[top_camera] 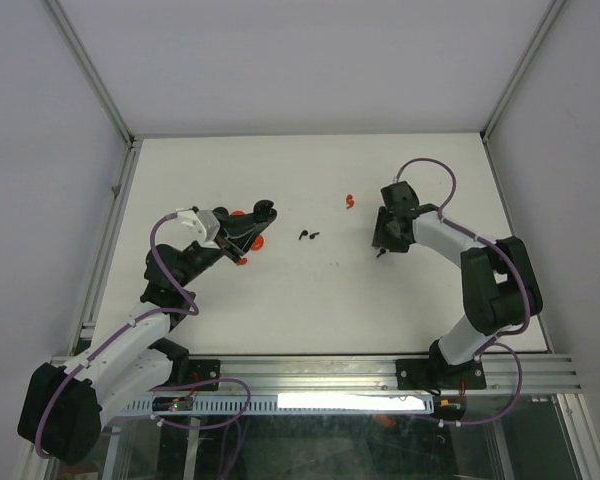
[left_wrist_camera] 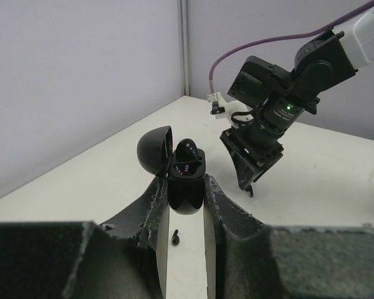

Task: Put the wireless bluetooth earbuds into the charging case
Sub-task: Pick up the earbud from the center of the board.

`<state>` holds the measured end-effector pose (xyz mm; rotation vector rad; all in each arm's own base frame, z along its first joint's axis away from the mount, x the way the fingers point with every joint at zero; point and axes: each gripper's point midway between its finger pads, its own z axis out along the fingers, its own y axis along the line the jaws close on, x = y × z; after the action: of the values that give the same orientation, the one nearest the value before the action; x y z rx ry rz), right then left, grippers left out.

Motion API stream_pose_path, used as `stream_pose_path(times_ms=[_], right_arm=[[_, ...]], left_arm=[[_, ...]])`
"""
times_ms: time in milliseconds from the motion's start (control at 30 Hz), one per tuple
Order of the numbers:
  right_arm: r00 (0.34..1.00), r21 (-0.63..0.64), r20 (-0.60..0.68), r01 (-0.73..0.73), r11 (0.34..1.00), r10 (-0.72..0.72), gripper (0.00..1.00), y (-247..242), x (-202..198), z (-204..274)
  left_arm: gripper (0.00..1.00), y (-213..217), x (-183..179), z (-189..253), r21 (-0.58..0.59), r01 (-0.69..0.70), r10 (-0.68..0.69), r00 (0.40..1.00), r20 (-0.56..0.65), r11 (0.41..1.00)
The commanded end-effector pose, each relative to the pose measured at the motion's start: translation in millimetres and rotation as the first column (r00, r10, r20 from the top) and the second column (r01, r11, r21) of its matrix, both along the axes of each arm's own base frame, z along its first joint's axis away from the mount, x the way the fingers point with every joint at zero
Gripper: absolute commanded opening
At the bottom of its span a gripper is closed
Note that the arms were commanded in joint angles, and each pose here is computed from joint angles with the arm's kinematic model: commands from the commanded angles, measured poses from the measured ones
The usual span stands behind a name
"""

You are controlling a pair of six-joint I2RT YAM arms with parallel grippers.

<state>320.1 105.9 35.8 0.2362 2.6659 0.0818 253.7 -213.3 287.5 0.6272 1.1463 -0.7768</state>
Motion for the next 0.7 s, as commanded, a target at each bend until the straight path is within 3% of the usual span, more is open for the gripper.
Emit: stream_pose_path(times_ms=[0, 267, 667], right_arm=[[0.999, 0.028, 0.043, -0.004, 1.000, 0.002, 0.45, 8.8, 20.7, 9.1], [1.000, 0.009, 0.001, -0.019, 1.000, 0.019, 0.36, 8.5, 15.1, 0.3], [0.995, -0.117, -0.071, -0.072, 0.990, 0.064, 0.35, 8.2, 5.6, -13.4]], left_arm=[[0.00, 5.1, -0.4, 31.0, -0.025, -0.022, 0.025, 0.995, 0.092, 0.999], [0.00, 5.1, -0.5, 30.7, -0.022, -0.023, 0.025, 0.995, 0.093, 1.000], [0.00, 5.5, -0.7, 31.1, -0.021, -0.025, 0.027, 0.995, 0.095, 0.999]])
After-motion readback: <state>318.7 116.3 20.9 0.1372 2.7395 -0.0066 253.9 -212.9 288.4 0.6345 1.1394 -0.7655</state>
